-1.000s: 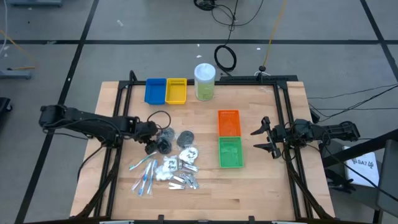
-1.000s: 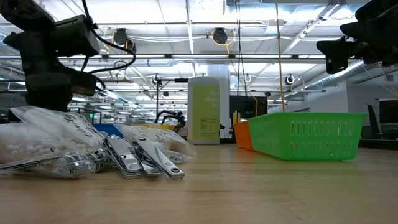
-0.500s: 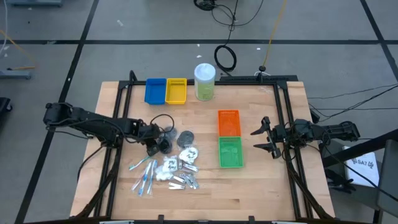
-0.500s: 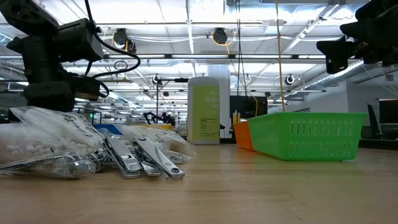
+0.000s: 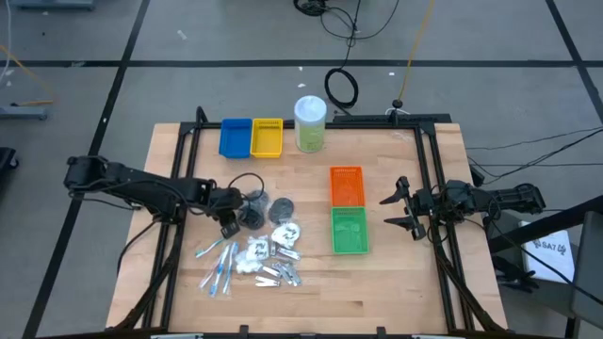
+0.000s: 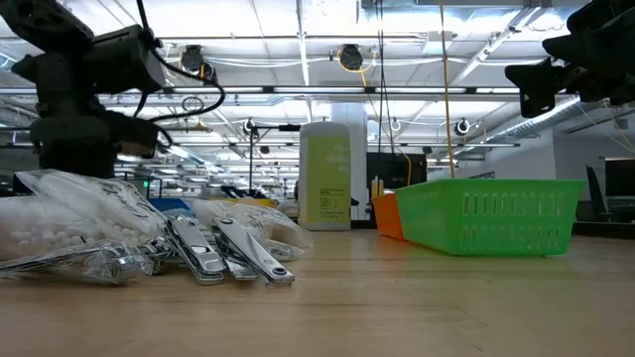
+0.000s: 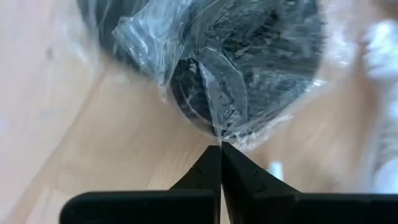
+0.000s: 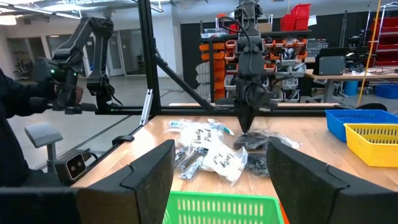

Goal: Pick & Place Travel size toiletries
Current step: Put the black hairbrush into the blue bin

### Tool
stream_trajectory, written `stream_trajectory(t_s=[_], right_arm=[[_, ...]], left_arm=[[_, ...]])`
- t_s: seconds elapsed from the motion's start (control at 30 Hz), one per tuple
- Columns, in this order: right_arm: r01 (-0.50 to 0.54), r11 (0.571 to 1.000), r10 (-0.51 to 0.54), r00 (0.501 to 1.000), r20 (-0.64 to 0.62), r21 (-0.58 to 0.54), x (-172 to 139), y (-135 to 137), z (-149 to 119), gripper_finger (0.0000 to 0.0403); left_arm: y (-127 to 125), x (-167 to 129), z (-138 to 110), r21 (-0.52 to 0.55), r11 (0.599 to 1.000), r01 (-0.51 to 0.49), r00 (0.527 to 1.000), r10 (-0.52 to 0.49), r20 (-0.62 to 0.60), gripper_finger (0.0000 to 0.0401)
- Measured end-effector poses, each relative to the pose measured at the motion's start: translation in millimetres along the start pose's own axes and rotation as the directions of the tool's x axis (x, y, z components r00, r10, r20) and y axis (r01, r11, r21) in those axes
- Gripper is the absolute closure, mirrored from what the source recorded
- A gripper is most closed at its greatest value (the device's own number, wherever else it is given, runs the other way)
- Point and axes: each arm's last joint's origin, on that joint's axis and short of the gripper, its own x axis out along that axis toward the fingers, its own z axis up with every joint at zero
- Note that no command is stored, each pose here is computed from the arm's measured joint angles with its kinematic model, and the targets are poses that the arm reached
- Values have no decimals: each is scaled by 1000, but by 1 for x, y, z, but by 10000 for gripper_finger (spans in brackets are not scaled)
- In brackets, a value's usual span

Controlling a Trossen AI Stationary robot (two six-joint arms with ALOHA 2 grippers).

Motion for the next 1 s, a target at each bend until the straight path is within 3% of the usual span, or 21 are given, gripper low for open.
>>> stream_trajectory(t_s=[0.37, 0.57, 0.77, 0.9, 1.0], right_arm=[[0, 1000, 0, 1000, 0, 0, 0, 0, 0, 161], [0, 1000, 0, 1000, 0, 0, 0, 0, 0, 161], [0, 1000, 0, 1000, 0, 0, 0, 0, 0, 161], [0, 1000, 0, 1000, 0, 0, 0, 0, 0, 161], [0, 1000, 0, 1000, 0, 0, 0, 0, 0, 161]], left_arm=[[-20, -47, 23, 127, 989, 70, 979, -93, 183, 401], [-27, -82, 32, 159, 987, -3, 933, -54, 356, 401], [-24, -118, 41, 109, 983, -148, 831, 64, 552, 401], [-14, -134, 45, -32, 961, -275, 730, 230, 643, 401], [-4, -138, 48, -162, 916, -366, 645, 375, 666, 401]])
